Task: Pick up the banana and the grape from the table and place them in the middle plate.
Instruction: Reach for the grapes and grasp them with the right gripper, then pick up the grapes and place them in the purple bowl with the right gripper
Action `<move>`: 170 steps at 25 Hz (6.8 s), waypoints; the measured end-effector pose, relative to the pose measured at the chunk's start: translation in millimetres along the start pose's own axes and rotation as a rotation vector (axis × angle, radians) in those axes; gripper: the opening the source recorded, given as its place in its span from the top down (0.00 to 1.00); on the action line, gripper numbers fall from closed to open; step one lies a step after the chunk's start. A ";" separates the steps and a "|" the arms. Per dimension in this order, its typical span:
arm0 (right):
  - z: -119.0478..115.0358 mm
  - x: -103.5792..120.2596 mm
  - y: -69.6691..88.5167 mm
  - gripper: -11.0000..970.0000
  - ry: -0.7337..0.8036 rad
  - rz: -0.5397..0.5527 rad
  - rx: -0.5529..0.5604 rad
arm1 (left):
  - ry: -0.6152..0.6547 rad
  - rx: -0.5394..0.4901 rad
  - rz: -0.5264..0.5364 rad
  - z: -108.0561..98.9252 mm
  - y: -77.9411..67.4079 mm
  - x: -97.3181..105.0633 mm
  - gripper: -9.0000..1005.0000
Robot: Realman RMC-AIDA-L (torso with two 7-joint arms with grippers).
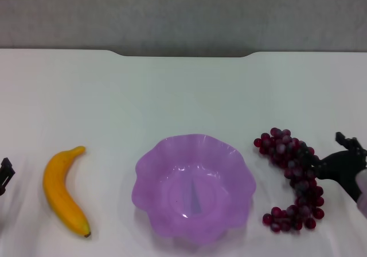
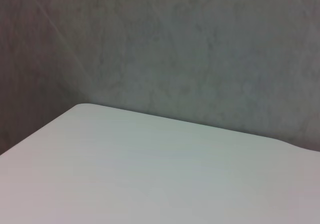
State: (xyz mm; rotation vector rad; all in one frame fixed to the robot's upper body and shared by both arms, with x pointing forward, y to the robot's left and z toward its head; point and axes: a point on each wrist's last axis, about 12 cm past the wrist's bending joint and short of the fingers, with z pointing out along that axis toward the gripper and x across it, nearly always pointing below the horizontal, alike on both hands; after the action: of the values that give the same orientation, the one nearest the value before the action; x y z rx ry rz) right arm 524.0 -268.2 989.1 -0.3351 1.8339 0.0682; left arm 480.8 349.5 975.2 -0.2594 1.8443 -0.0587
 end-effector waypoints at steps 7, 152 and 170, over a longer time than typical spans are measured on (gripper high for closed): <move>7.9 -3.3 10.2 0.08 0.053 0.017 -0.039 | -0.003 -0.001 0.012 1.4 -0.1 -1.3 0.15; 8.8 -38.0 92.4 0.56 -0.141 -0.201 -0.424 | -0.038 0.025 -0.005 12.5 -11.3 -11.7 0.16; -2.2 -28.0 70.2 0.54 -0.191 -0.119 -0.395 | -0.042 0.038 -0.007 15.7 -15.5 -13.7 0.16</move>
State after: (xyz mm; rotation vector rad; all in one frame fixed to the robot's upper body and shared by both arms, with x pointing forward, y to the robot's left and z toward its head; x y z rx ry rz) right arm 510.5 -196.1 1007.4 -0.6901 1.6007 0.3706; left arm 501.6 338.7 986.3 -0.2391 1.7985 -0.0926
